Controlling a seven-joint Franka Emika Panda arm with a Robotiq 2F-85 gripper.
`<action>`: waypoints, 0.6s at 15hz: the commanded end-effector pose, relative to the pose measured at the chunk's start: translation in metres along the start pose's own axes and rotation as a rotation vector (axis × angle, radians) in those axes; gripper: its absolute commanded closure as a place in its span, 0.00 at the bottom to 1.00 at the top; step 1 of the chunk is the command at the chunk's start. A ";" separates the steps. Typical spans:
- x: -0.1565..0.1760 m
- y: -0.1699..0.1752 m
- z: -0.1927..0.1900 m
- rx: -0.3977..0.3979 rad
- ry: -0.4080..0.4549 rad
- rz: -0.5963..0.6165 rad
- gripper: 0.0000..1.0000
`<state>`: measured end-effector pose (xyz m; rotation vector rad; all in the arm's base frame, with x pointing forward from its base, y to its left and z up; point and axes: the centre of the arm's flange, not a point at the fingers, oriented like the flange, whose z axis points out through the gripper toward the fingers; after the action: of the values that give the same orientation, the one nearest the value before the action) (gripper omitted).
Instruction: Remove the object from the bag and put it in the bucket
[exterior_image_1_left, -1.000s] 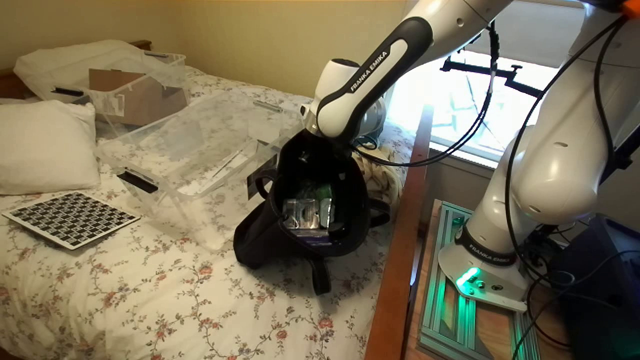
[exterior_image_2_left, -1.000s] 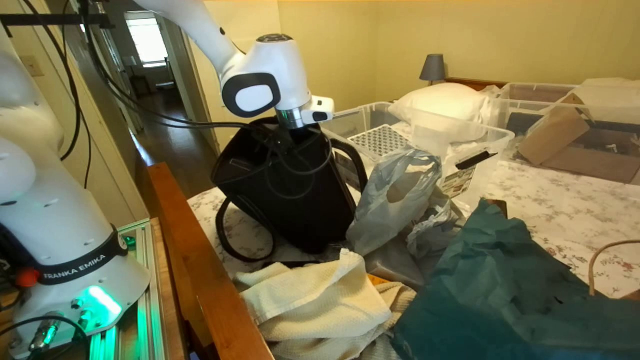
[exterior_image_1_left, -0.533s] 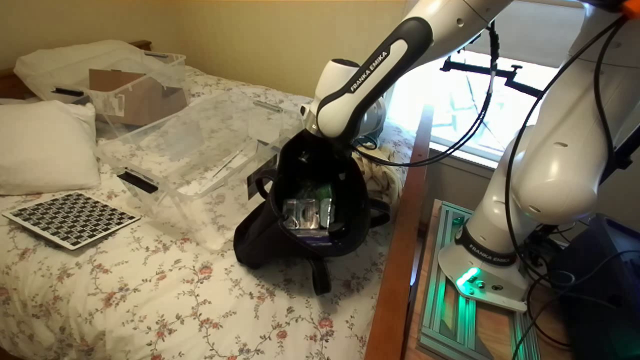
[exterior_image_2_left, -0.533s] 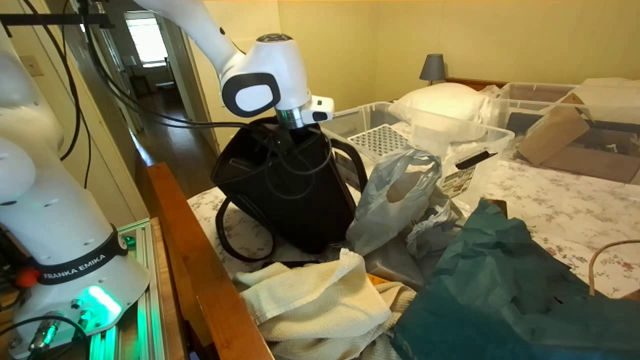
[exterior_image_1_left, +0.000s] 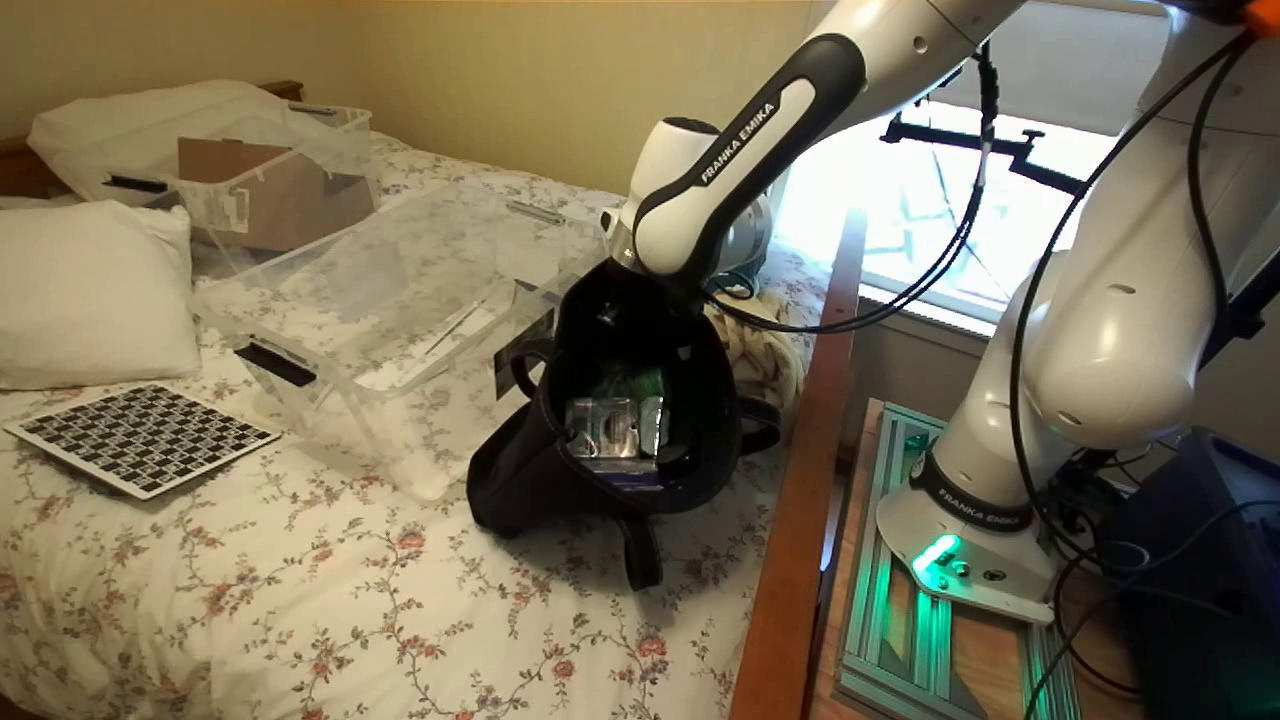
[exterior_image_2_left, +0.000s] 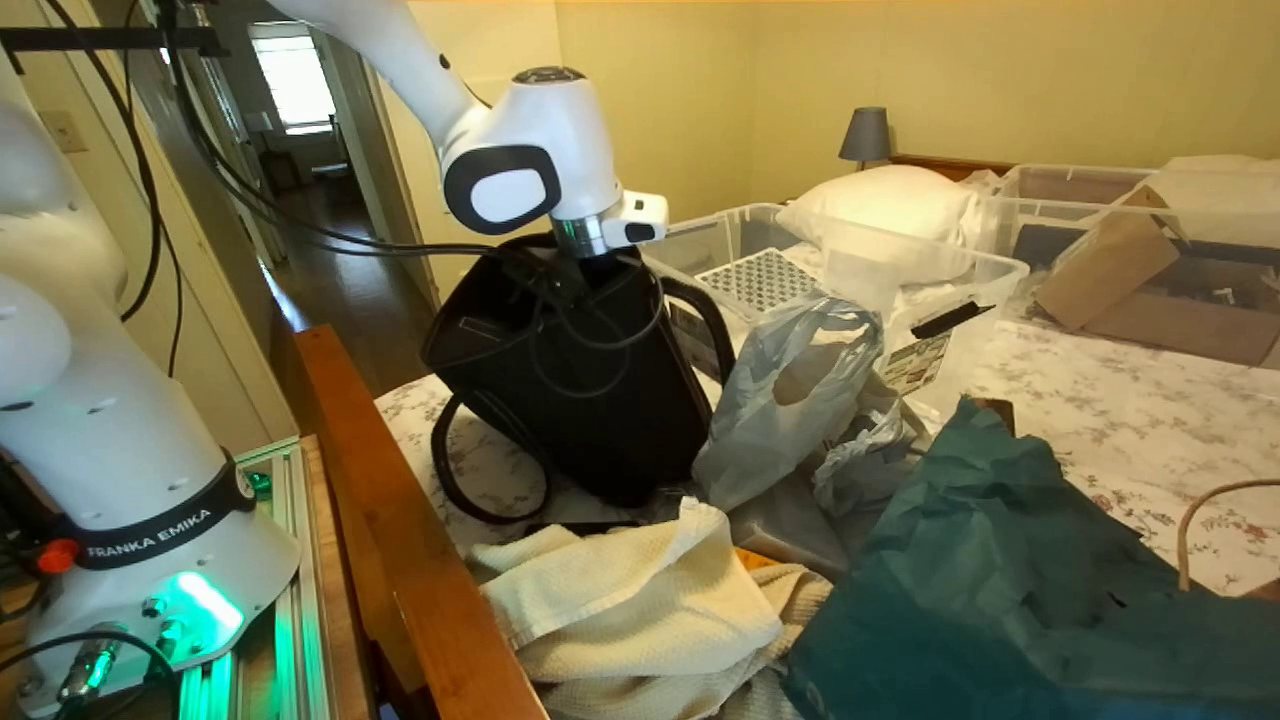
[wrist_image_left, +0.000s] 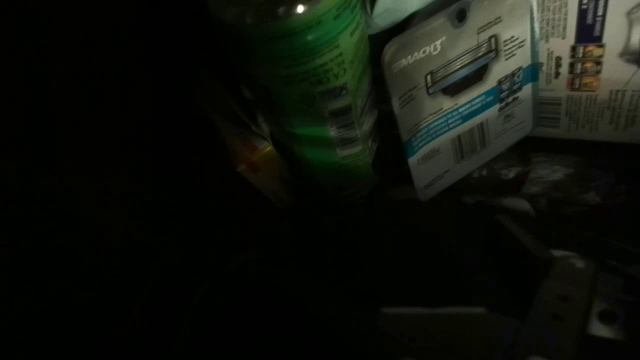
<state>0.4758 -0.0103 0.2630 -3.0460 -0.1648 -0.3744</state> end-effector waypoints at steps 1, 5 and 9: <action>0.000 0.000 0.000 0.000 0.000 0.000 0.00; 0.006 -0.024 0.003 0.012 -0.011 0.011 0.00; 0.003 -0.072 0.014 0.039 -0.040 -0.007 0.00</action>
<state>0.4747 0.0293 0.2621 -3.0235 -0.1826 -0.3506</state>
